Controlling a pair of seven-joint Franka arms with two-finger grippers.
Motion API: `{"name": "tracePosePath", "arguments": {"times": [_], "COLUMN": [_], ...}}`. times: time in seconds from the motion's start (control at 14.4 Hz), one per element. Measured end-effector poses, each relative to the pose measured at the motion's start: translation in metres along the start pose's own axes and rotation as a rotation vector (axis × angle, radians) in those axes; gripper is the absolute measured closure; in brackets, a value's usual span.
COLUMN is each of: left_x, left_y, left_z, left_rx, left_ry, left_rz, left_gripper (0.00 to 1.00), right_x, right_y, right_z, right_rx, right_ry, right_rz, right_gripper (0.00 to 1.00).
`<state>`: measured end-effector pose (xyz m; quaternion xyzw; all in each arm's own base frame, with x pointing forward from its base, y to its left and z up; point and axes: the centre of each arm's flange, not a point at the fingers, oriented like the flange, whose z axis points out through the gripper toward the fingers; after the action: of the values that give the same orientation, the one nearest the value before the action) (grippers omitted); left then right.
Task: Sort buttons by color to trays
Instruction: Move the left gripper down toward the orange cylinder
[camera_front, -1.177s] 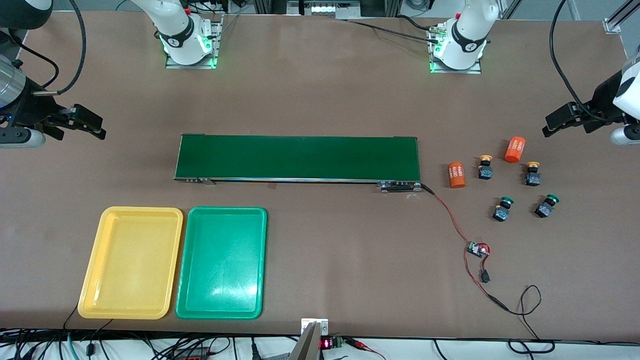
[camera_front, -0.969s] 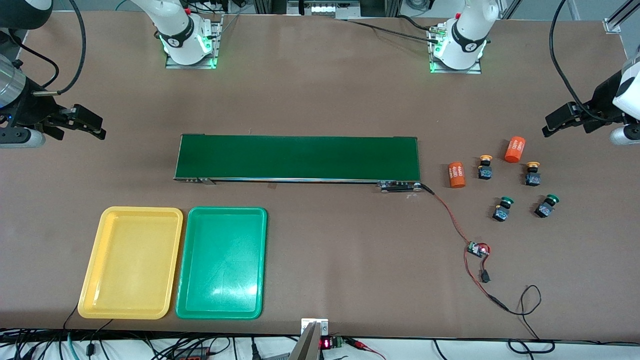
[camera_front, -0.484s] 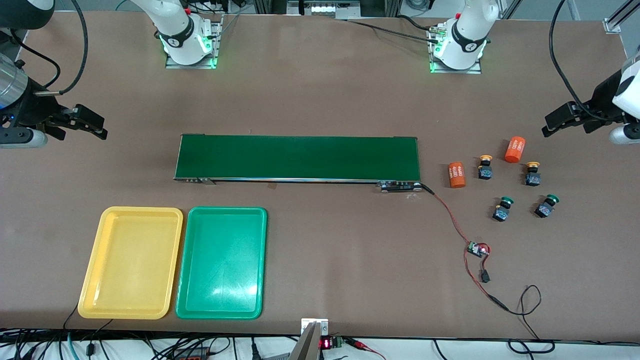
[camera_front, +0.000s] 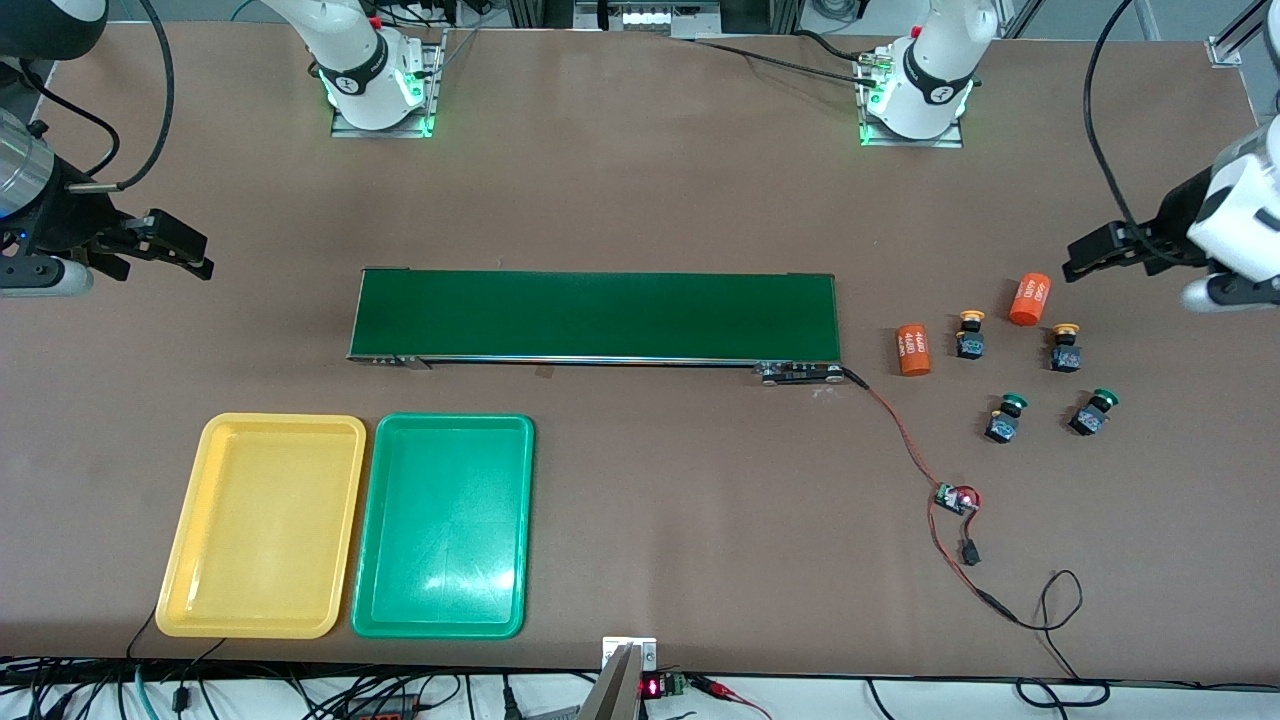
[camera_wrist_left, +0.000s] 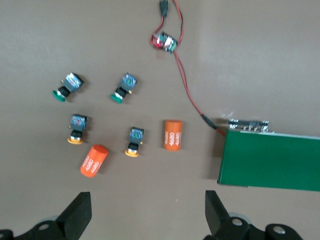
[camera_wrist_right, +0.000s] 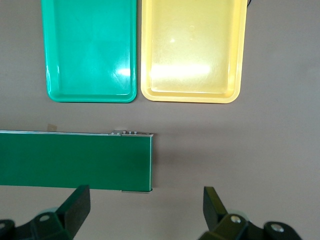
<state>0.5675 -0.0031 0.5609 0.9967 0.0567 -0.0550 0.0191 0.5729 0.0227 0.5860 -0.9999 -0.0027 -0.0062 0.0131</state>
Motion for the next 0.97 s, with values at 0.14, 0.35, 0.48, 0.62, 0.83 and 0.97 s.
{"name": "tracePosePath", "arguments": {"times": [0.14,0.35,0.48,0.62,0.83,0.97], "left_x": [0.006,0.019,0.033,0.051,0.075,0.086], "left_y": [0.005,0.008,0.009,0.007,0.007,0.008], "left_z": [0.017,0.029,0.035,0.058,0.092,0.108], "left_rx": [0.003,0.003,0.003,0.003,0.001,-0.003], "left_ry": [-0.042,-0.062,-0.095,-0.138,-0.181,-0.171], "left_rz": [0.008,0.012,0.014,0.010,0.008,0.007], "left_gripper": [0.00,0.00,0.00,0.00,0.00,0.00], "right_x": [0.001,0.002,0.003,0.003,0.004,0.004], "right_y": [0.000,0.000,0.001,0.002,0.003,0.003], "right_z": [0.001,0.004,0.005,0.006,0.006,0.006], "right_rx": [0.000,-0.002,-0.003,-0.003,-0.003,-0.003], "right_ry": [-0.001,-0.003,-0.004,-0.005,-0.006,-0.006], "right_rz": [-0.001,-0.001,0.001,0.002,0.004,0.004], "right_gripper": [0.00,0.00,0.00,0.00,0.00,0.00]}}
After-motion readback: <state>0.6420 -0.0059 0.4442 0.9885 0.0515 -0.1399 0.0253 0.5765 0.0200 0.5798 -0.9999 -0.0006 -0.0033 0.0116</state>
